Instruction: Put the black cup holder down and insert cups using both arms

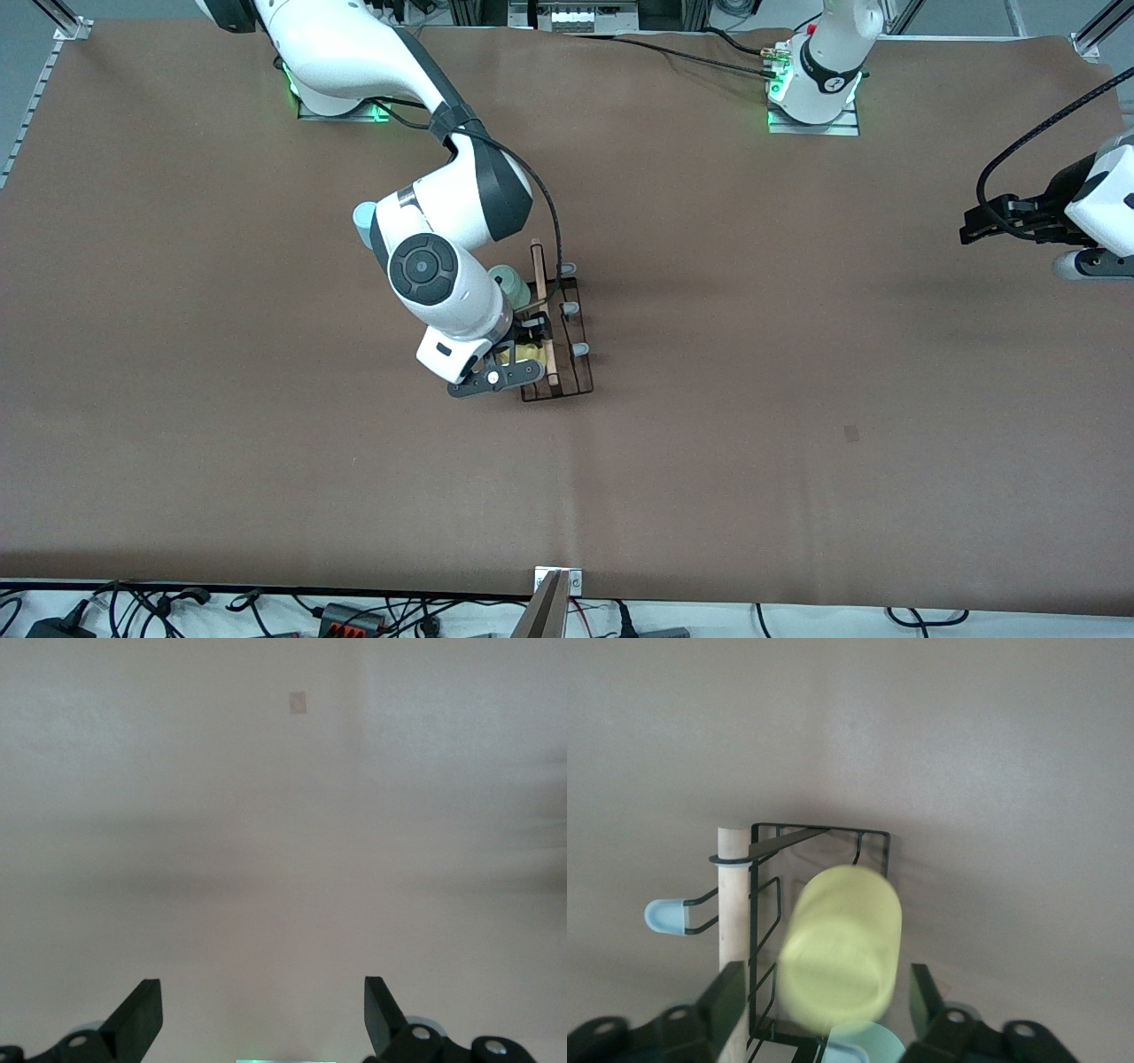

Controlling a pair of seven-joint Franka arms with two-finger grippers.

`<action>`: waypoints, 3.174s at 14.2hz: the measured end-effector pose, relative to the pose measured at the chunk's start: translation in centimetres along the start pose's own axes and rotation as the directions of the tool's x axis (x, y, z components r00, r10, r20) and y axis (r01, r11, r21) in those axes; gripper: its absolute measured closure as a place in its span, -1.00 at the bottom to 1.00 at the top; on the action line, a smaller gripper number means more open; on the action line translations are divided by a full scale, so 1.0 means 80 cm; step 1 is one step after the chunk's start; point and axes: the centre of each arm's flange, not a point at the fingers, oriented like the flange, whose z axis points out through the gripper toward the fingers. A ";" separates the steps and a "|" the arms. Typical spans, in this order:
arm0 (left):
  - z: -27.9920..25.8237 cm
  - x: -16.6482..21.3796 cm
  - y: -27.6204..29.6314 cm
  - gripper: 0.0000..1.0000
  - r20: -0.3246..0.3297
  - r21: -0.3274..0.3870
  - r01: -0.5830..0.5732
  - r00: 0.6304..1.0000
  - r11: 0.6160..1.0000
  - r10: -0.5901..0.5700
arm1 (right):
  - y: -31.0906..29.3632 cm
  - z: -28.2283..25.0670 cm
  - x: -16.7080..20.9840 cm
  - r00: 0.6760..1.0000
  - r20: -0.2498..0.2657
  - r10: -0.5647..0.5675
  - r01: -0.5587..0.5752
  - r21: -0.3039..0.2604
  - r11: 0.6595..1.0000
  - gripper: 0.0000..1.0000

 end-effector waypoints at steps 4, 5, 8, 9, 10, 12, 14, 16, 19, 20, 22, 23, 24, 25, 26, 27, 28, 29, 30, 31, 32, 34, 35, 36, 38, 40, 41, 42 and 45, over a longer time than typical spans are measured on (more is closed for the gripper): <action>0.000 0.000 0.000 -1.00 0.000 0.000 0.000 1.000 1.000 0.000 | 0.030 -0.025 0.006 0.999 0.009 0.031 -0.031 -0.022 0.999 -1.00; 0.000 0.000 0.000 -1.00 0.000 0.000 0.000 1.000 1.000 0.000 | 0.050 -0.040 0.007 0.998 0.026 0.054 -0.053 -0.038 0.998 -1.00; 0.000 0.000 0.000 -1.00 0.000 0.000 0.000 1.000 1.000 0.000 | 0.127 -0.120 0.001 0.988 0.059 0.141 -0.135 -0.096 0.986 -1.00; 0.000 0.000 0.000 -1.00 0.000 0.000 0.000 1.000 1.000 0.000 | 0.151 -0.149 -0.002 0.984 0.047 0.170 -0.164 -0.117 0.980 -1.00; 0.000 0.000 0.000 -1.00 0.000 0.000 0.000 1.000 1.000 0.000 | 0.173 -0.175 -0.003 0.980 0.025 0.196 -0.191 -0.131 0.973 -1.00; 0.000 0.000 0.000 -1.00 0.000 0.000 0.000 1.000 1.000 0.000 | 0.213 -0.214 -0.007 0.970 -0.015 0.242 -0.241 -0.157 0.958 -1.00; 0.000 0.000 0.000 -1.00 0.000 0.000 0.000 1.000 1.000 0.000 | 0.243 -0.242 -0.010 0.970 -0.040 0.242 -0.245 -0.174 0.954 -1.00; 0.000 0.000 0.000 -1.00 0.000 0.000 0.000 1.000 1.000 0.000 | 0.265 -0.262 -0.014 0.972 -0.055 0.229 -0.235 -0.181 0.955 -1.00; 0.000 0.000 0.000 -1.00 0.000 0.000 0.000 1.000 1.000 0.000 | 0.307 -0.276 -0.014 0.963 -0.070 0.260 -0.269 -0.180 0.946 -1.00; 0.000 0.000 0.000 -1.00 0.000 0.000 0.000 1.000 1.000 0.000 | 0.324 -0.283 -0.015 0.958 -0.081 0.276 -0.286 -0.169 0.943 -1.00; 0.000 0.000 0.000 -1.00 0.000 0.000 -0.001 1.000 1.000 0.001 | 0.366 -0.306 -0.022 0.950 -0.091 0.299 -0.309 -0.128 0.942 -1.00; 0.000 0.000 0.000 -1.00 0.000 0.000 -0.001 1.000 1.000 0.001 | 0.391 -0.322 -0.030 0.947 -0.104 0.303 -0.315 -0.127 0.941 -1.00; 0.000 0.000 0.000 -1.00 0.000 0.000 -0.001 1.000 1.000 0.001 | 0.415 -0.340 -0.041 0.945 -0.127 0.302 -0.318 -0.136 0.938 -1.00; 0.000 0.000 0.000 -1.00 0.000 0.000 -0.001 1.000 1.000 0.001 | 0.437 -0.358 -0.056 0.941 -0.146 0.306 -0.325 -0.135 0.936 -1.00; 0.000 0.000 0.000 -1.00 0.000 0.000 -0.001 1.000 1.000 0.001 | 0.456 -0.373 -0.072 0.937 -0.152 0.313 -0.333 -0.126 0.935 -1.00; 0.000 0.000 0.000 -1.00 0.000 0.000 -0.001 1.000 1.000 0.001 | 0.472 -0.384 -0.088 0.939 -0.150 0.309 -0.328 -0.120 0.937 -1.00; 0.000 0.000 0.000 -1.00 0.000 0.000 -0.001 1.000 1.000 0.001 | 0.484 -0.390 -0.100 0.945 -0.146 0.294 -0.312 -0.120 0.942 -1.00; 0.000 0.000 0.000 -1.00 0.000 0.000 -0.001 1.000 1.000 0.001 | 0.492 -0.393 -0.109 0.951 -0.138 0.277 -0.294 -0.124 0.948 -1.00; 0.000 0.000 0.000 -1.00 0.000 0.000 -0.001 1.000 1.000 0.001 | 0.496 -0.394 -0.116 0.956 -0.119 0.270 -0.284 -0.130 0.950 -1.00; 0.000 0.000 0.000 -1.00 0.000 0.000 -0.001 1.000 1.000 0.001 | 0.497 -0.394 -0.123 0.958 -0.092 0.272 -0.283 -0.135 0.950 -1.00; 0.000 0.000 0.000 -1.00 0.000 0.000 -0.001 1.000 1.000 0.001 | 0.496 -0.396 -0.131 0.958 -0.066 0.278 -0.284 -0.138 0.949 -1.00; 0.000 0.000 0.000 -1.00 0.000 0.000 -0.001 1.000 1.000 0.001 | 0.497 -0.397 -0.145 0.957 -0.045 0.285 -0.289 -0.138 0.947 -1.00; 0.000 0.000 0.000 -1.00 0.000 0.000 -0.001 1.000 1.000 0.001 | 0.499 -0.394 -0.154 0.956 -0.044 0.289 -0.293 -0.136 0.946 -1.00; 0.000 0.000 0.000 -1.00 0.000 0.000 -0.001 1.000 1.000 0.001 | 0.501 -0.388 -0.163 0.955 -0.055 0.291 -0.296 -0.134 0.946 -1.00; 0.000 0.000 0.000 -1.00 0.000 0.000 -0.001 1.000 1.000 0.001 | 0.500 -0.374 -0.187 0.954 -0.074 0.291 -0.299 -0.129 0.946 -1.00; 0.000 0.000 0.000 -1.00 0.000 0.000 -0.001 1.000 1.000 0.001 | 0.491 -0.373 -0.209 0.956 -0.075 0.285 -0.293 -0.126 0.948 -1.00; 0.000 0.000 0.000 -1.00 0.000 0.000 -0.001 1.000 1.000 0.001 | 0.486 -0.377 -0.215 0.957 -0.079 0.280 -0.288 -0.125 0.949 -1.00; 0.000 0.000 0.000 -1.00 0.000 0.000 -0.001 1.000 1.000 0.001 | 0.481 -0.381 -0.219 0.958 -0.084 0.272 -0.281 -0.125 0.951 -1.00; 0.000 0.000 0.000 -1.00 0.000 0.000 -0.001 1.000 1.000 0.001 | 0.478 -0.384 -0.222 0.968 -0.088 0.236 -0.246 -0.128 0.961 -1.00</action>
